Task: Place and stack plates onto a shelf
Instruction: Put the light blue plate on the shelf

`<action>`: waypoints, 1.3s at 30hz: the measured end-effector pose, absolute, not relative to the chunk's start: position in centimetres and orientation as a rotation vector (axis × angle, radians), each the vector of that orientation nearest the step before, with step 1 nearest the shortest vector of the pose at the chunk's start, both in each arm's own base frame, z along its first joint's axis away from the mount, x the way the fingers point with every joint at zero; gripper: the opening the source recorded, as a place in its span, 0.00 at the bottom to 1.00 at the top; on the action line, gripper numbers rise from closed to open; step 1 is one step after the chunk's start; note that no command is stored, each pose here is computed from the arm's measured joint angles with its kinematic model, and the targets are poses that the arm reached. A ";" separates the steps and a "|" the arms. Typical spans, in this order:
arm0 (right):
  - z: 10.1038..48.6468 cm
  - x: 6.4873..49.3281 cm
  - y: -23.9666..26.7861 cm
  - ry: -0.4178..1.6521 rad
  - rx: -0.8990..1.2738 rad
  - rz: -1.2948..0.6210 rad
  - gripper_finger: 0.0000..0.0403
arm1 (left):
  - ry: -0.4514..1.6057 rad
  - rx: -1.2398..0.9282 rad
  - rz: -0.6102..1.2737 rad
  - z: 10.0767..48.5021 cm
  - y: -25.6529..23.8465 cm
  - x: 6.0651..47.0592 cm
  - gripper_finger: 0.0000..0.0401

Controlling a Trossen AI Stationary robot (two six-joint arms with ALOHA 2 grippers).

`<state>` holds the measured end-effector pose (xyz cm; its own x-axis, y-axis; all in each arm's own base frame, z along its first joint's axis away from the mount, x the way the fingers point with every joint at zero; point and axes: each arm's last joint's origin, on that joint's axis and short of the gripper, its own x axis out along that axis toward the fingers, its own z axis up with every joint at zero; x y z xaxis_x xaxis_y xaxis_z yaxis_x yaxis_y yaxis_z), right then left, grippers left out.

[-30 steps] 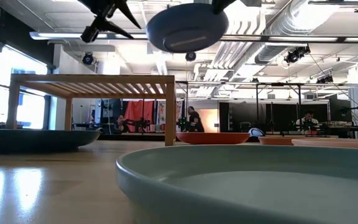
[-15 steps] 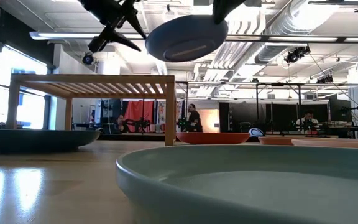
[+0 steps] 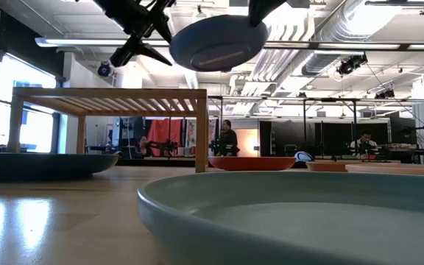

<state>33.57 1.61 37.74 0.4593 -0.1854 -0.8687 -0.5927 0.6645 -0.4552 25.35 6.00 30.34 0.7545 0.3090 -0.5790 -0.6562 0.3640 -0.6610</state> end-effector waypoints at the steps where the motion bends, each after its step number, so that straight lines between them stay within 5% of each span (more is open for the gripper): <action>1: 37.7 33.6 1.6 1.093 -0.842 0.291 0.00 | 0.390 -1.022 0.642 30.3 6.0 25.3 0.31; 22: 37.8 33.7 1.6 1.082 -0.841 0.291 0.00 | 0.407 -0.951 0.632 30.1 6.1 25.6 0.02; 33: 37.8 33.6 1.5 1.100 -0.866 0.239 0.01 | 0.401 -0.939 0.649 30.1 6.2 25.6 0.01; 39: 37.8 33.6 1.4 1.109 -0.838 0.208 0.13 | 0.411 -0.930 0.657 30.1 6.2 25.4 0.00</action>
